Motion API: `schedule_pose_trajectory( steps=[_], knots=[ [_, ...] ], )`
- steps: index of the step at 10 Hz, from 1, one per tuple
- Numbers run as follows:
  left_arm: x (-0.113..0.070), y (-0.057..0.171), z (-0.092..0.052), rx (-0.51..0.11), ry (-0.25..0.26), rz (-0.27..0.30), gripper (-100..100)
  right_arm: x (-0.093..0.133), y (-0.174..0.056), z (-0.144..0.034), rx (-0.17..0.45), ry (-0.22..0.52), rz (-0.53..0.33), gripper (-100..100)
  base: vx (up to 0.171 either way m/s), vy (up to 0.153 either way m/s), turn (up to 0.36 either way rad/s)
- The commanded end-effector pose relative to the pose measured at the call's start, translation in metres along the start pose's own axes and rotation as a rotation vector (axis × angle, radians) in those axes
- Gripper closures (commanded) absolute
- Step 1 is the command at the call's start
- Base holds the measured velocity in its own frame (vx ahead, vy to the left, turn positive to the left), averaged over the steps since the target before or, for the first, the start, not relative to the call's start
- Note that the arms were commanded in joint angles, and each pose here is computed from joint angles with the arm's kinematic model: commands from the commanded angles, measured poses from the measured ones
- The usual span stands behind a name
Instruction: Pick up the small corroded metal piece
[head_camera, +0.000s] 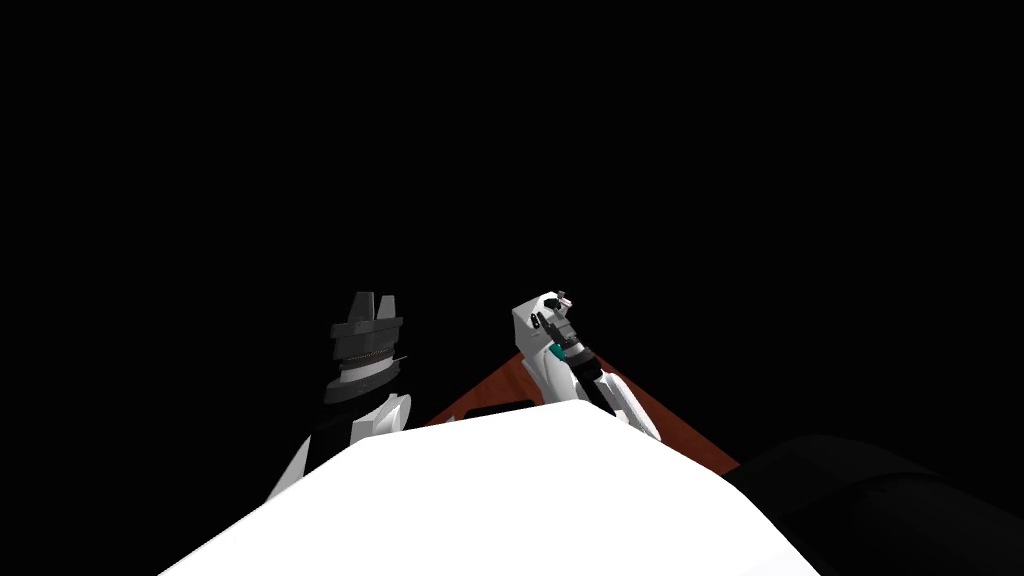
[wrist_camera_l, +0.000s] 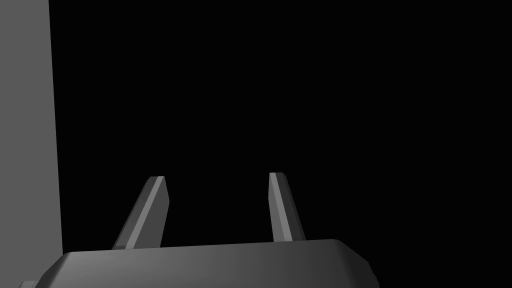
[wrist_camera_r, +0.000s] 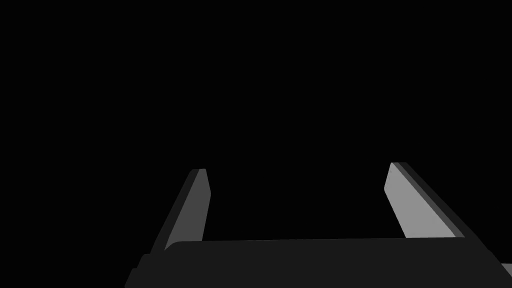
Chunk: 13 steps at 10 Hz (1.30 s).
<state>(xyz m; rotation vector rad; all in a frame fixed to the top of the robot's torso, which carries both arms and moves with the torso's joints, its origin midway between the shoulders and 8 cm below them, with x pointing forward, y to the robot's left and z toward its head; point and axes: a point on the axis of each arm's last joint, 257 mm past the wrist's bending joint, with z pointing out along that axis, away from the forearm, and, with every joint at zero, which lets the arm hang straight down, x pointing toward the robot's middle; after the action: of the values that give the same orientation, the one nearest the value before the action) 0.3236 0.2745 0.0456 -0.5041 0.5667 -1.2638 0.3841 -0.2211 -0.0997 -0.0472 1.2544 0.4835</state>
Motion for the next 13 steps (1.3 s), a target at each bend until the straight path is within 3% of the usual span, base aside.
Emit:
schedule_pose_trajectory(
  steps=[1,6,13],
  knots=[
    [0.000,0.000,0.000,0.000,0.000,0.000,0,0.012,-0.008,-0.002,0.019,0.039,-0.057,-100,0.010,0.030,0.023],
    [0.000,0.000,0.000,0.000,0.000,0.000,0,0.032,-0.015,-0.004,0.026,0.108,-0.177,-100,0.011,0.017,0.009],
    [0.000,0.000,0.000,0.000,0.000,0.000,0,0.071,-0.042,-0.015,0.060,0.249,-0.405,-100,0.012,0.021,0.016]
  ],
)
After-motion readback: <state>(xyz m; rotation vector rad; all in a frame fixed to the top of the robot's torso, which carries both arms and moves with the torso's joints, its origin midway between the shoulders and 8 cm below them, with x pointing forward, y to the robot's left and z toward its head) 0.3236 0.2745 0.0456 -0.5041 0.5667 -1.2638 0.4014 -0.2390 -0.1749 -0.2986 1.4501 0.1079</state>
